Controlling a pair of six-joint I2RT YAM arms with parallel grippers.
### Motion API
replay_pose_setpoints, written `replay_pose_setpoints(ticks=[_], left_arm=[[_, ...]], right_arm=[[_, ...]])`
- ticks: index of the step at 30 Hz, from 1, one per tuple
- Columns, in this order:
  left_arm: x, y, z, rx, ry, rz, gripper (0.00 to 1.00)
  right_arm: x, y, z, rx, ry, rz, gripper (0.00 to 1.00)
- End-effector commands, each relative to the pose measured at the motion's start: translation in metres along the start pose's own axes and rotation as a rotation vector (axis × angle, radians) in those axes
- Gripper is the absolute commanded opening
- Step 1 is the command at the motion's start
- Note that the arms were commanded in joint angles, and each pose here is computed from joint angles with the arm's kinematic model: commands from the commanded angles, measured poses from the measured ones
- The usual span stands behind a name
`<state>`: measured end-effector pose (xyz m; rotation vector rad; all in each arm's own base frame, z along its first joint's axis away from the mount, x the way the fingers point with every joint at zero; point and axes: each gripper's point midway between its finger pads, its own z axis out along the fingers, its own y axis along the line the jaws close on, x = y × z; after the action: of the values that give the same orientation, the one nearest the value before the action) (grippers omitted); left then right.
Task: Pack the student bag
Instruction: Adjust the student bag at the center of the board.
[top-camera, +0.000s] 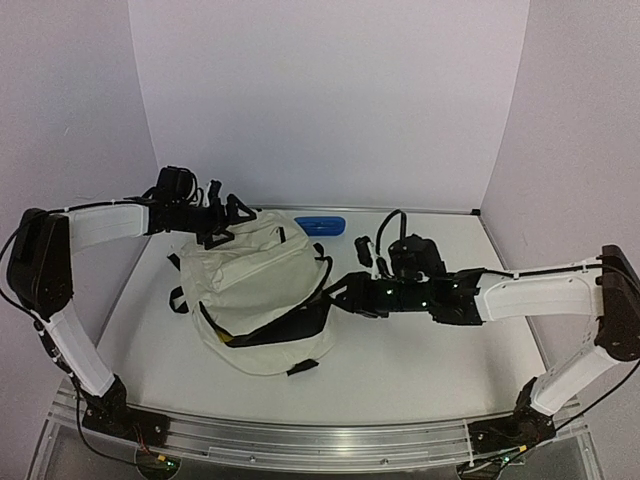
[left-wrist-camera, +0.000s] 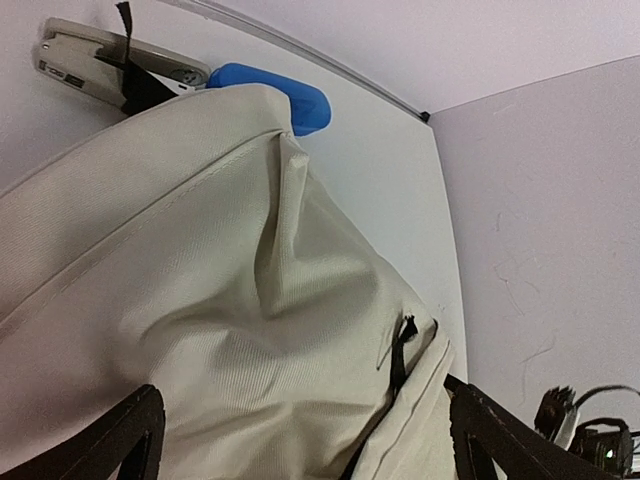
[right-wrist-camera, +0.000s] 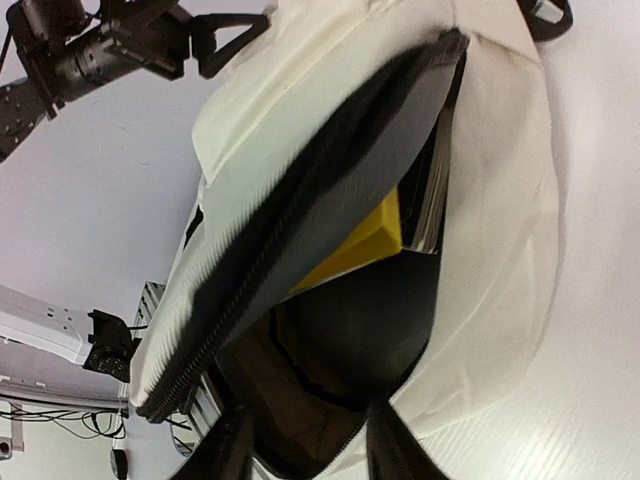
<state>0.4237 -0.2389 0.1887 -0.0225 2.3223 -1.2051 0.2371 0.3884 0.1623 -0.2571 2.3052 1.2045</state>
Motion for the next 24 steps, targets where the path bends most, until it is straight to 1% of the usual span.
replay_pose_setpoints(ticks=[1, 2, 4, 5, 7, 9, 11, 14, 21, 22, 23, 24], left_arm=[[-0.011, -0.007, -0.051, -0.113, -0.104, 0.023, 1.00], [-0.006, -0.002, -0.068, -0.145, -0.129, -0.022, 1.00], [0.006, 0.010, -0.083, -0.194, -0.140, -0.080, 1.00], [0.008, 0.012, -0.086, -0.201, -0.142, -0.088, 1.00], [0.027, 0.031, -0.104, -0.265, -0.152, -0.160, 1.00], [0.036, 0.040, -0.115, -0.281, -0.162, -0.199, 1.00], [0.046, 0.053, -0.128, -0.284, -0.164, -0.260, 1.00], [0.059, 0.068, -0.136, -0.290, -0.162, -0.324, 1.00], [0.082, 0.092, -0.133, -0.320, -0.143, -0.394, 1.00], [0.083, 0.094, -0.131, -0.320, -0.141, -0.396, 1.00], [0.084, 0.097, -0.128, -0.318, -0.132, -0.399, 0.97], [0.086, 0.099, -0.124, -0.313, -0.120, -0.406, 0.91]], right_arm=[[-0.042, -0.022, -0.026, 0.022, -0.093, 0.010, 0.48], [-0.058, -0.035, -0.037, 0.042, -0.125, 0.012, 0.56], [-0.071, -0.041, -0.046, 0.049, -0.151, 0.009, 0.64], [-0.076, -0.043, -0.049, 0.053, -0.163, 0.012, 0.65], [-0.096, -0.039, -0.053, 0.047, -0.200, -0.002, 0.74], [-0.105, -0.031, -0.051, 0.035, -0.208, -0.015, 0.79], [-0.114, -0.020, -0.043, 0.006, -0.193, -0.031, 0.79], [-0.114, -0.013, -0.031, -0.023, -0.157, -0.039, 0.79], [-0.092, 0.002, 0.003, -0.070, -0.065, -0.073, 0.79], [-0.088, 0.001, 0.008, -0.071, -0.050, -0.071, 0.77], [-0.081, 0.005, 0.016, -0.081, -0.028, -0.070, 0.71], [-0.076, 0.007, 0.021, -0.087, -0.015, -0.071, 0.67]])
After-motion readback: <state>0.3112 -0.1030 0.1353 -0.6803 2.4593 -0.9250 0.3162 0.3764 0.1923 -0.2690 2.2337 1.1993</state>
